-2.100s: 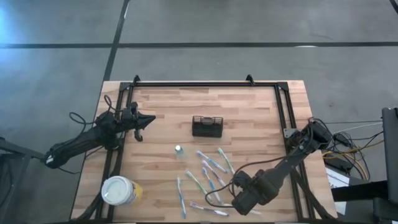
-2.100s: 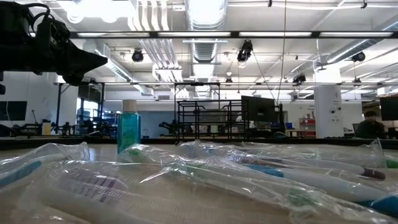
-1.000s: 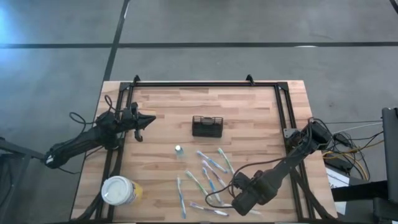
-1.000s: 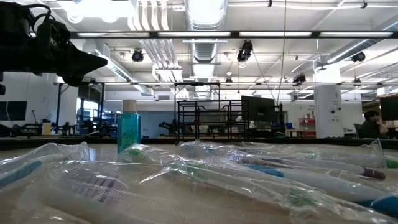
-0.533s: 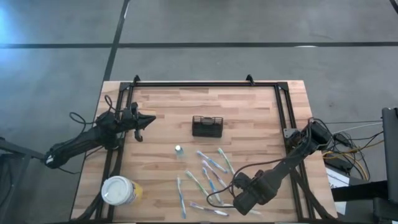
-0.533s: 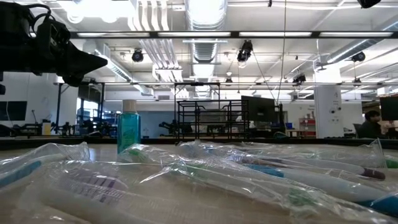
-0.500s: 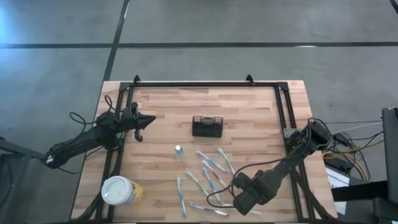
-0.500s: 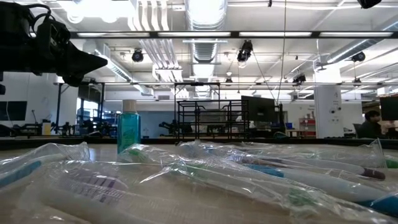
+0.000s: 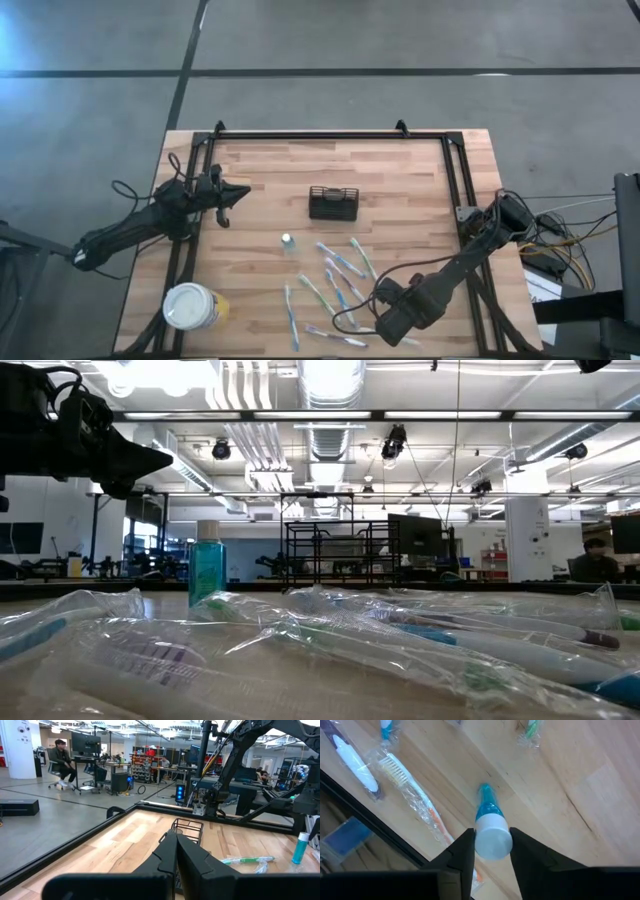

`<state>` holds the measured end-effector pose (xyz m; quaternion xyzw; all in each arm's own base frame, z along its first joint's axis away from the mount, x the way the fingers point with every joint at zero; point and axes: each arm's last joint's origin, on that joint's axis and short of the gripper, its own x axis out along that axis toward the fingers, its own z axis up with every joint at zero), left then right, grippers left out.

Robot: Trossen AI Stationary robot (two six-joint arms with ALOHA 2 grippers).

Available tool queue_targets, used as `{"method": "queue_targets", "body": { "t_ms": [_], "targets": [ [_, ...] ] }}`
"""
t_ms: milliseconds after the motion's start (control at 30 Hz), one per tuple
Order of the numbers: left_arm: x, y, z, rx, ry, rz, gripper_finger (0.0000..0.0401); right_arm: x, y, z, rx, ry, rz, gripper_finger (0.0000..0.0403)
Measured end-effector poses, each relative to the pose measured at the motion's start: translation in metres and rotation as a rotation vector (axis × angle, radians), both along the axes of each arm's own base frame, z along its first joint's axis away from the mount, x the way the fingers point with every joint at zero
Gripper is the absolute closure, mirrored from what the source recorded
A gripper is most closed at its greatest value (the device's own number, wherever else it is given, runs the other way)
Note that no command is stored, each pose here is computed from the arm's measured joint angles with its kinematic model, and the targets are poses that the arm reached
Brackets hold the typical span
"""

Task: Pick & Place toothbrushing station
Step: Put the bottom mouthwash into the wire organizer

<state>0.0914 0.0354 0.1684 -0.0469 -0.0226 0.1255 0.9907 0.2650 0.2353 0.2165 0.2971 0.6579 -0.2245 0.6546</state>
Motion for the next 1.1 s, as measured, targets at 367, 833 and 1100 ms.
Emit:
{"method": "queue_targets", "body": {
  "t_ms": [367,833,1100],
  "targets": [
    [0.0,0.0,0.0,0.0,0.0,0.0,0.0387,0.001,0.001,0.009,0.009,-0.022,0.055,0.0315],
    [0.0,0.0,0.0,0.001,0.0,0.0,0.0387,0.009,-0.008,0.08,-0.056,-0.117,0.244,0.0313],
    [0.0,0.0,0.0,0.0,0.0,0.0,0.0387,0.014,-0.024,0.131,-0.191,-0.319,0.413,0.0313]
  ]
}}
